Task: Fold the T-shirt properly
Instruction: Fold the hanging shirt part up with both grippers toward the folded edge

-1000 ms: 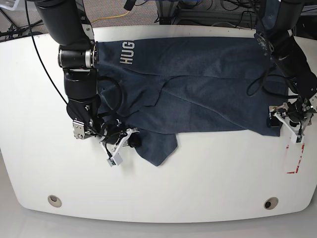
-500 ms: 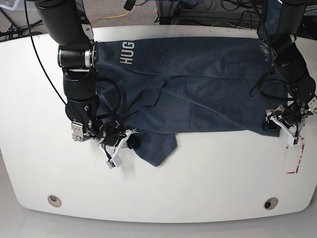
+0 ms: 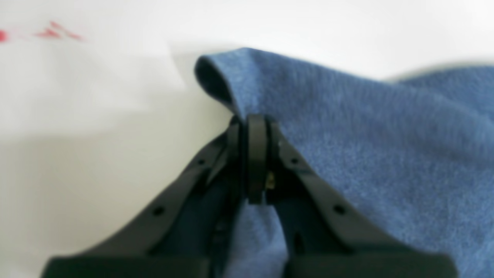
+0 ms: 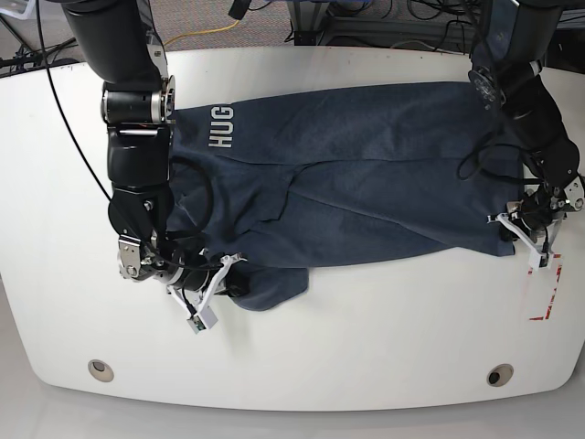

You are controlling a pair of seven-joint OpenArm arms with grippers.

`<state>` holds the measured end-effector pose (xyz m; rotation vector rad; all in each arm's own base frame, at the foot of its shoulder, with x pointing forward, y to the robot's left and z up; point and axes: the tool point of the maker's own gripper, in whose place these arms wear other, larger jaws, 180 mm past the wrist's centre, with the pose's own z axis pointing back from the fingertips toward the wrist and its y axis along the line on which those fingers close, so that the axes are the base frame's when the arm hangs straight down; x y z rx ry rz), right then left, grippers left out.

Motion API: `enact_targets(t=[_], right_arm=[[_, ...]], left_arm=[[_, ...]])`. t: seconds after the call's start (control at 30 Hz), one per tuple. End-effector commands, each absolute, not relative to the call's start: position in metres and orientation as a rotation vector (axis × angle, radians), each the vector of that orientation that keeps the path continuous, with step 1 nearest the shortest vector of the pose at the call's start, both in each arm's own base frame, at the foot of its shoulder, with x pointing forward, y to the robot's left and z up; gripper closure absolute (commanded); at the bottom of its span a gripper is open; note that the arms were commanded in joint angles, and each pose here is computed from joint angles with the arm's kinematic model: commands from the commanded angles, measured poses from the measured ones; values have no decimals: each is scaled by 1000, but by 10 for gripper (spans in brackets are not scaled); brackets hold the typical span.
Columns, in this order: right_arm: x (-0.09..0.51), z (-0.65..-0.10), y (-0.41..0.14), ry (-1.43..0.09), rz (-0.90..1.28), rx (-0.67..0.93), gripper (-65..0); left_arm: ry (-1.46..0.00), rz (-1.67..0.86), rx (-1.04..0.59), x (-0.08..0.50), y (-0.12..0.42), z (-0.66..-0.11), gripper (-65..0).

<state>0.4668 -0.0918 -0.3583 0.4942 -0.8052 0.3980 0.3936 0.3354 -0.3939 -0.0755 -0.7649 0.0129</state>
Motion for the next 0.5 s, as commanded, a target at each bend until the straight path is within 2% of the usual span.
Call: enact_targets(t=[0.0,0.47], right_arm=[[486,-323,-100,-893,424,476,0],[482,-283,-118,-948,526,349,0]], left_arm=[[-860,-5,-19,406,349,-361,0],[-966,-158,126,390,324,-321,0]])
